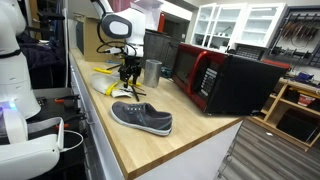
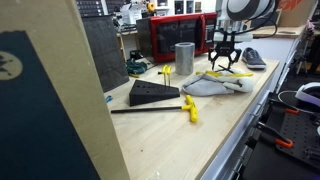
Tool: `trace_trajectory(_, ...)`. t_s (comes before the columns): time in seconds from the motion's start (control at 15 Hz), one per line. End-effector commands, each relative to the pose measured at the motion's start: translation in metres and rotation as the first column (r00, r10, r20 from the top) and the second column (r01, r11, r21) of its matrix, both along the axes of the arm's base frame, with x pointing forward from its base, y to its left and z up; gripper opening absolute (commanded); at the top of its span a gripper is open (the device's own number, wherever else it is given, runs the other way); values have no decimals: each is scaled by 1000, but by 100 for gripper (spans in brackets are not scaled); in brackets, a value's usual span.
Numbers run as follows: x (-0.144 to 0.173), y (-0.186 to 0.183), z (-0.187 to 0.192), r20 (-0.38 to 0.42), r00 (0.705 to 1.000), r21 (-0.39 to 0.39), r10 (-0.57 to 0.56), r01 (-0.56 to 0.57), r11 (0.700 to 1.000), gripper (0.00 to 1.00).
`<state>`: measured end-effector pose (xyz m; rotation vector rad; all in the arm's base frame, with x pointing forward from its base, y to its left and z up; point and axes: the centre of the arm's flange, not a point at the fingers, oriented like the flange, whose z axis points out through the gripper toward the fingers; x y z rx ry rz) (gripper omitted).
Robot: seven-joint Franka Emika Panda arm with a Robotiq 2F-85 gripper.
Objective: Put the thing into the cylinder then on the stand
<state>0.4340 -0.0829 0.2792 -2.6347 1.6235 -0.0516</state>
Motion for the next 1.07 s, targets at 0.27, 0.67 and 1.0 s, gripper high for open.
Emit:
trace_trajectory(0.27,38,33,-2,17,999,19,32,-32,999,73)
trace_trajectory(0.67,39,32,-2,6,1000,39,21,-22,999,28)
trace_trajectory(1.0,36,28,0,1,1000,47,14,-14,999,0)
